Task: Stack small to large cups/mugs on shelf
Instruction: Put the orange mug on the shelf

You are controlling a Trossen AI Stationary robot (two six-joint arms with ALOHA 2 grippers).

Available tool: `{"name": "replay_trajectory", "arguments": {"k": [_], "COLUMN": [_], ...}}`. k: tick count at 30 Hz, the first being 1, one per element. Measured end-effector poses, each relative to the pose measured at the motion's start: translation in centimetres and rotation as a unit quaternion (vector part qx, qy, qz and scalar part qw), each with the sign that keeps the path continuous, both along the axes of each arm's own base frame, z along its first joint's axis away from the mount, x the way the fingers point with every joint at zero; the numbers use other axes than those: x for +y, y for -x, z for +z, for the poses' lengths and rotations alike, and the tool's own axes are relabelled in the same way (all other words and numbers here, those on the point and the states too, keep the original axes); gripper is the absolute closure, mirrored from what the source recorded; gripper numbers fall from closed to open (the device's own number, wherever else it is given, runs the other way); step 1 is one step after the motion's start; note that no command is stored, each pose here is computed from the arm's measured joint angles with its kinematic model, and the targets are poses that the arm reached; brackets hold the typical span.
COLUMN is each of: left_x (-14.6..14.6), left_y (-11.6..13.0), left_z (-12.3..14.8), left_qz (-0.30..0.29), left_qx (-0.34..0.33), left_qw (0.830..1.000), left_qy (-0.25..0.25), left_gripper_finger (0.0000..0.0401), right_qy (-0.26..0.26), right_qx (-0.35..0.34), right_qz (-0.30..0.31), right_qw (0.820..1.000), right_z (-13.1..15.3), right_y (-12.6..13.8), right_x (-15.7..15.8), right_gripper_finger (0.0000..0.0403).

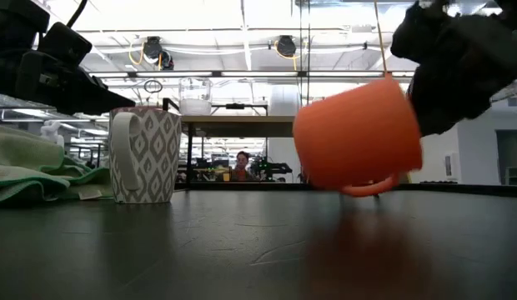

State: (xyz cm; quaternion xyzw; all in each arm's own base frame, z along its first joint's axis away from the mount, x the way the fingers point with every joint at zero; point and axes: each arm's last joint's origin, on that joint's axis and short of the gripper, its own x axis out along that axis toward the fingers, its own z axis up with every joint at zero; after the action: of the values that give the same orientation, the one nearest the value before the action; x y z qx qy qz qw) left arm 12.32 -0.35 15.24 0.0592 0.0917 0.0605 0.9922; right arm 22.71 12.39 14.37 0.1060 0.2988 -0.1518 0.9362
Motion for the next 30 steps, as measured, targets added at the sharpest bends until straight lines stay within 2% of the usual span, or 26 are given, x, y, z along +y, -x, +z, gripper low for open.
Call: {"name": "replay_trajectory", "arguments": {"k": [3, 7, 10, 13, 19, 26, 30], "left_x": [0.0, 0.0, 0.0, 0.0, -0.1, -0.1, -0.1], "left_y": [0.0, 0.0, 0.0, 0.0, 0.0, 0.0, 0.0], "left_z": [0.0, 0.0, 0.0, 0.0, 0.0, 0.0, 0.0], "left_qz": [0.0, -0.001, -0.001, -0.001, -0.02, -0.024, -0.028], "left_qx": [0.0, 0.0, 0.0, 0.001, 0.002, 0.003, 0.003], "left_qw": [1.0, 1.0, 1.0, 1.0, 1.0, 1.0, 1.0], "left_qy": [-0.001, -0.002, -0.003, -0.003, -0.01, -0.017, -0.015], "left_gripper_finger": [0.0371, 0.037, 0.037, 0.037, 0.037, 0.037, 0.037], "right_qy": [-0.047, -0.071, -0.068, -0.061, -0.1, -0.174, -0.214], "right_qx": [-0.008, -0.012, 0.026, 0.094, 0.218, 0.324, 0.347], "right_qz": [0.02, 0.028, 0.01, -0.038, -0.084, -0.064, -0.057], "right_qw": [0.999, 0.997, 0.997, 0.993, 0.967, 0.928, 0.911], "right_z": [1.3, 4.4, 7.1, 9.2, 11.6, 11.7, 11.8], "right_y": [0.2, 0.7, 1.3, 1.9, 1.8, 0.1, -0.1], "right_x": [-0.2, -0.4, -0.7, -1.5, -2.5, -3.1, -3.7], "right_gripper_finger": [0.0402, 0.0402, 0.0402, 0.0402, 0.0402, 0.0403, 0.0403]}}
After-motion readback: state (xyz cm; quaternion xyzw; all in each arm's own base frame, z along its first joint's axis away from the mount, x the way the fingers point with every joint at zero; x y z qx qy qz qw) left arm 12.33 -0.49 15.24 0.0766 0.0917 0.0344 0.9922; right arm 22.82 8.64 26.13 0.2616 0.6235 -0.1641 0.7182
